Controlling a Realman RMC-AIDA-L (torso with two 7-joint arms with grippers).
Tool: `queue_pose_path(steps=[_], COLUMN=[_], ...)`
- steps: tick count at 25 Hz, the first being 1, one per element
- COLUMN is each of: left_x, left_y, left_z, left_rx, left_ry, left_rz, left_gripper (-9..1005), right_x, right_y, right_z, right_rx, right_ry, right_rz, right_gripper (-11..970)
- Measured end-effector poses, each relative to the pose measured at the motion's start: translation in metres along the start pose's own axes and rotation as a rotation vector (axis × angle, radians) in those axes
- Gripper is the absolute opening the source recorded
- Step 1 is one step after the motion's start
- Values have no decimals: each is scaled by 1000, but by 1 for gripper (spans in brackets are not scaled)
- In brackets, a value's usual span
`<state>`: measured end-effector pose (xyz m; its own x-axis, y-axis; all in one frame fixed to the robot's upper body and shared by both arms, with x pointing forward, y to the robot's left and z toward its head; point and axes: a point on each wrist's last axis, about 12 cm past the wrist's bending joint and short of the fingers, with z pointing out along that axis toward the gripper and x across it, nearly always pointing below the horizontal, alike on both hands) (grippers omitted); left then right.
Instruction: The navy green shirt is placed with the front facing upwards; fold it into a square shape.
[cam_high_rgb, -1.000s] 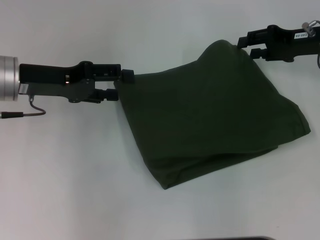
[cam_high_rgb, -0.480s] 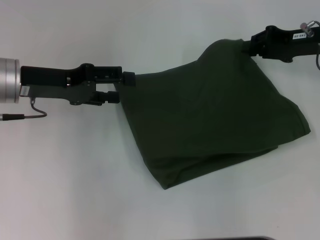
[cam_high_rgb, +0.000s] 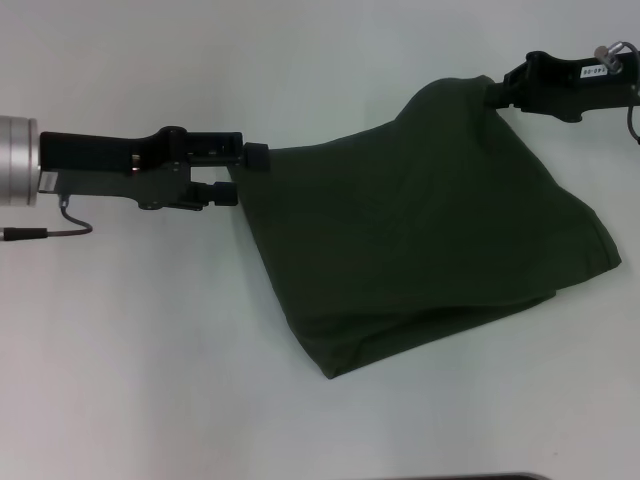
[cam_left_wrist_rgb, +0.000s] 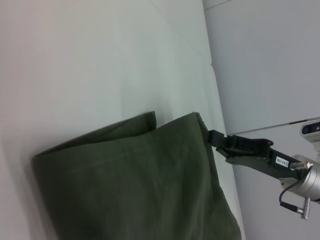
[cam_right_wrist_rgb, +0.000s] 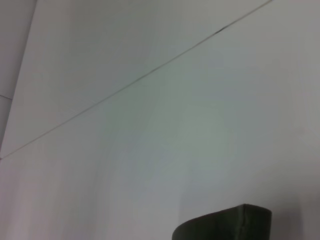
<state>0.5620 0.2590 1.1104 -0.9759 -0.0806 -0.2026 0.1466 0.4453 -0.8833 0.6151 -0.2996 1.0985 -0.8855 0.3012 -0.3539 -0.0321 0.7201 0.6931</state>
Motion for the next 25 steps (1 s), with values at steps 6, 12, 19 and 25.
queue_pose_path(steps=[6,12,19,25], left_x=[1,0,0,0], left_y=[0,0,1,1], left_z=[0,0,-1,-1], left_rx=[1,-1,-1,-3], left_ry=[1,-1,-4,-6], left_rz=[-1,0,0,0], left_gripper=[862,861,860,859], right_x=[-11,-20,-19,-12], right_y=[7,14,15,13], right_z=[-8,-14,-3,11], right_rx=[-24,-44,-23,-1], right_ry=[-28,-61,-70,-40], right_rz=[-21,-50,-63,-60], right_gripper=[35,29,25,30])
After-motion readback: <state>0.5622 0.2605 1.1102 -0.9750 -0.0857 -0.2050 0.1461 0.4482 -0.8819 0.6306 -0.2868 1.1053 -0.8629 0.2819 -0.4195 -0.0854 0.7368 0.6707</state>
